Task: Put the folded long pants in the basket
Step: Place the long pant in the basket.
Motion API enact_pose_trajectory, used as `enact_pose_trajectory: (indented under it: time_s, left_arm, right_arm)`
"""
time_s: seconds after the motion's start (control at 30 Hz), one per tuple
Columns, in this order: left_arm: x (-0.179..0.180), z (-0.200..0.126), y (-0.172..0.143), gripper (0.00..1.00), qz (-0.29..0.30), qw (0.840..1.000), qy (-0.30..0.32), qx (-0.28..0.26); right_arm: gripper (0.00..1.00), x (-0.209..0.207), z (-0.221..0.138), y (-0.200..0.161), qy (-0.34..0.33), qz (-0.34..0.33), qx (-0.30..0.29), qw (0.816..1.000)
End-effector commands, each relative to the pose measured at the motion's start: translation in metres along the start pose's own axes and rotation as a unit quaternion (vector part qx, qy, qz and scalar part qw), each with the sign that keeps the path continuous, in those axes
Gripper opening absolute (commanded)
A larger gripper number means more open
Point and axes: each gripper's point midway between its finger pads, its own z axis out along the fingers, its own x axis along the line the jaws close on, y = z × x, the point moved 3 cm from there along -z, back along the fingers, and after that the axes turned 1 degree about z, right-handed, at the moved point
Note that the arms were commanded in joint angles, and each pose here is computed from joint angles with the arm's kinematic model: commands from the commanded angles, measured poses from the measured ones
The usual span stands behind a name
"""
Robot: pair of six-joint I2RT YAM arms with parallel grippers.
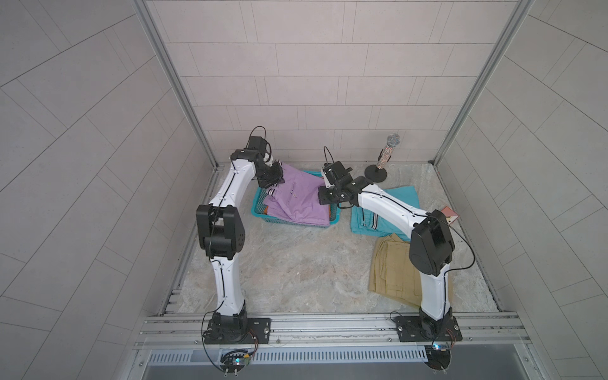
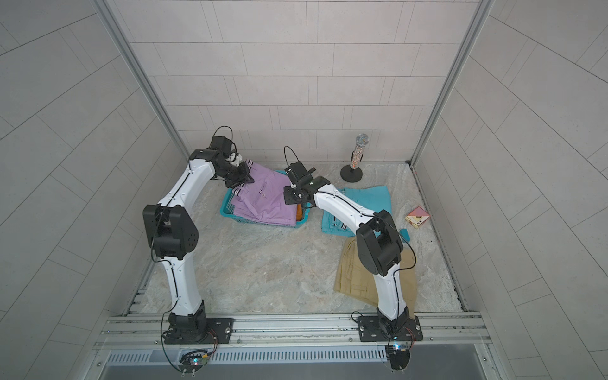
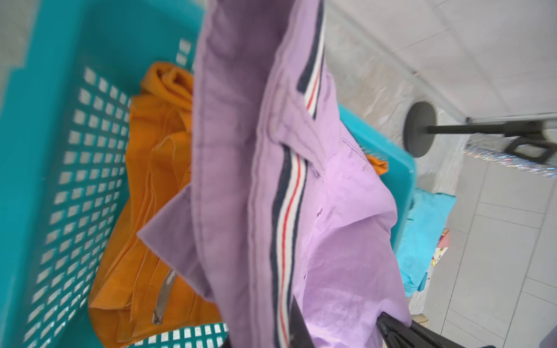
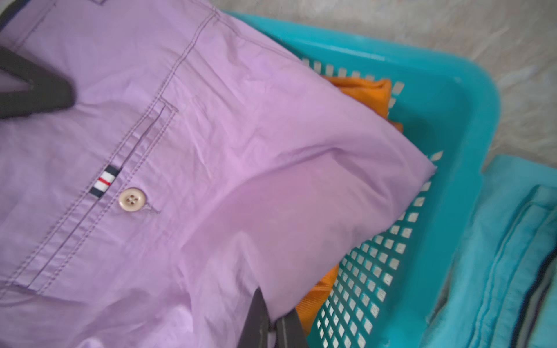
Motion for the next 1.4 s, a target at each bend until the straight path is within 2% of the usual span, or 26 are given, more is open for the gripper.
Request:
enact_pose_trajectory:
  time_s: [0.0, 0.13, 0.27, 0.37, 0.53, 0.7, 1.03, 1.1, 1.2, 1.37]
  left_arm:
    - [-0.019, -0.033, 0.022, 0.00, 0.024, 0.997, -0.023, -0.073]
    - [0.003, 0.006, 0.019, 0.00, 0.005, 0.999, -0.013, -0.036]
    - [0.039, 0.053, 0.006, 0.00, -0.016, 0.999, 0.025, 0.018]
    - [0.055, 0.068, 0.000, 0.00, -0.028, 0.998, 0.043, 0.039]
    - [0.060, 0.065, -0.002, 0.00, -0.022, 0.997, 0.066, 0.042]
    - [0.077, 0.076, -0.009, 0.00, -0.028, 0.992, 0.098, 0.076]
    - [0.075, 0.051, -0.013, 0.00, -0.034, 0.989, 0.127, 0.067]
    - [0.071, 0.046, -0.014, 0.00, -0.028, 0.988, 0.124, 0.082]
    - [0.073, 0.035, -0.015, 0.00, -0.017, 0.984, 0.152, 0.096]
    - [0.086, 0.046, -0.020, 0.00, -0.015, 0.978, 0.174, 0.115]
  right_arm:
    - [0.00, 0.012, -0.041, 0.041, 0.000, -0.018, -0.064, 0.998]
    - [0.00, 0.005, -0.013, 0.033, -0.018, -0.020, -0.046, 0.999]
    - [0.00, -0.014, 0.033, 0.001, -0.050, -0.020, 0.007, 0.999]
    - [0.00, -0.026, 0.052, -0.024, -0.061, -0.011, 0.045, 0.997]
    - [0.00, -0.033, 0.061, -0.045, -0.068, 0.003, 0.071, 0.995]
    - [0.00, -0.039, 0.060, -0.050, -0.086, -0.001, 0.091, 0.992]
    - [0.00, -0.029, 0.011, -0.029, -0.080, -0.001, 0.076, 0.994]
    - [0.00, -0.028, 0.004, -0.029, -0.086, 0.003, 0.093, 0.992]
    - [0.00, -0.028, -0.003, -0.039, -0.093, 0.005, 0.127, 0.988]
    - [0.00, -0.031, 0.015, -0.074, -0.102, 0.007, 0.167, 0.981]
